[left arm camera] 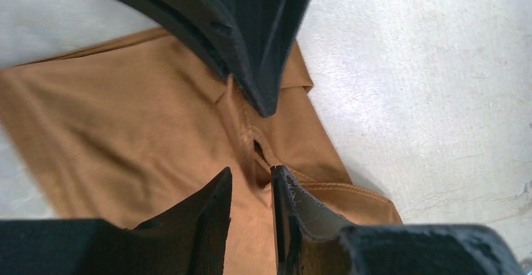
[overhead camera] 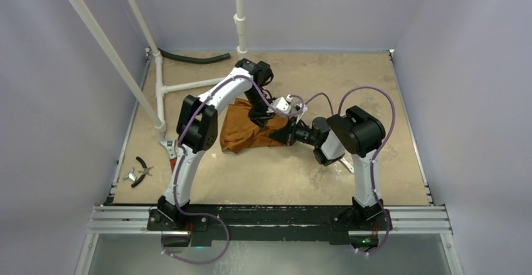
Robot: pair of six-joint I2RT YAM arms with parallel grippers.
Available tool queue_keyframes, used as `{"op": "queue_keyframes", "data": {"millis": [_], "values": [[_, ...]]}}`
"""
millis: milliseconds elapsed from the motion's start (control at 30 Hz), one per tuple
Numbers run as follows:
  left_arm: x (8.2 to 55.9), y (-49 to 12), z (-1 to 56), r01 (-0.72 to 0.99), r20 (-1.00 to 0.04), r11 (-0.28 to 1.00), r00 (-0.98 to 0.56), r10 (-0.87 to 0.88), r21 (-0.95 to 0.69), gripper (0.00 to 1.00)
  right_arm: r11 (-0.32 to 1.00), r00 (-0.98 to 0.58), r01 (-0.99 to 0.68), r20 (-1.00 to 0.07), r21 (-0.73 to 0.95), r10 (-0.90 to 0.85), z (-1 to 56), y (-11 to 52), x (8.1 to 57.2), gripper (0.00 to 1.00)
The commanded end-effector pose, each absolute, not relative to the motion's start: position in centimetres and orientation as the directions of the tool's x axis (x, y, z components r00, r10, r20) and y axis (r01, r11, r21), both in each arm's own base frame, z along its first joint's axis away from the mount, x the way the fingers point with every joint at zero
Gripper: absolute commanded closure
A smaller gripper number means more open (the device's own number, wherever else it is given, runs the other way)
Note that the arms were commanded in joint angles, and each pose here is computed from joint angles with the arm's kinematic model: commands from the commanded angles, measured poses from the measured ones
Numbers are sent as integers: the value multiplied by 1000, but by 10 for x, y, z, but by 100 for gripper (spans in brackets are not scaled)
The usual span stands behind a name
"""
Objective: Fold the napkin into a case and place the utensils inside
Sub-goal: Pick up the lower triangle-folded napkin from the center of the board.
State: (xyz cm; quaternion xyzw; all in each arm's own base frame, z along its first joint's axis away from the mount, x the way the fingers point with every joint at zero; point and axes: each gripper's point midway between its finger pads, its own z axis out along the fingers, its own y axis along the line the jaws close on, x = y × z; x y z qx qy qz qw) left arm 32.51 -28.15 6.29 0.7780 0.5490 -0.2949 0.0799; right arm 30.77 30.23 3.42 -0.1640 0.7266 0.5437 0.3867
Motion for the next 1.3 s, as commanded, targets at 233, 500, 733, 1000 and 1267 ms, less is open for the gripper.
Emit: {"op": "queue_keyframes", "data": {"millis": [233,500,733,1000,1267], "values": [[451,-240,61,985,-456,29,52,889,169,73,296,-495,-746,-794,596,353,101,303,320,100],[462,-221,44,973,-431,66,38,902,223,72,273,-558,-709,-754,651,347,100,304,314,100],[448,-214,16,989,-380,23,34,924,145,72,297,-626,-593,-661,748,413,97,298,325,100],[413,-203,1,996,-334,-70,84,939,54,73,372,-664,-422,-561,827,494,90,296,361,100],[406,-199,1,994,-322,-99,106,941,35,73,558,-677,-196,-523,806,518,48,274,381,100]]}}
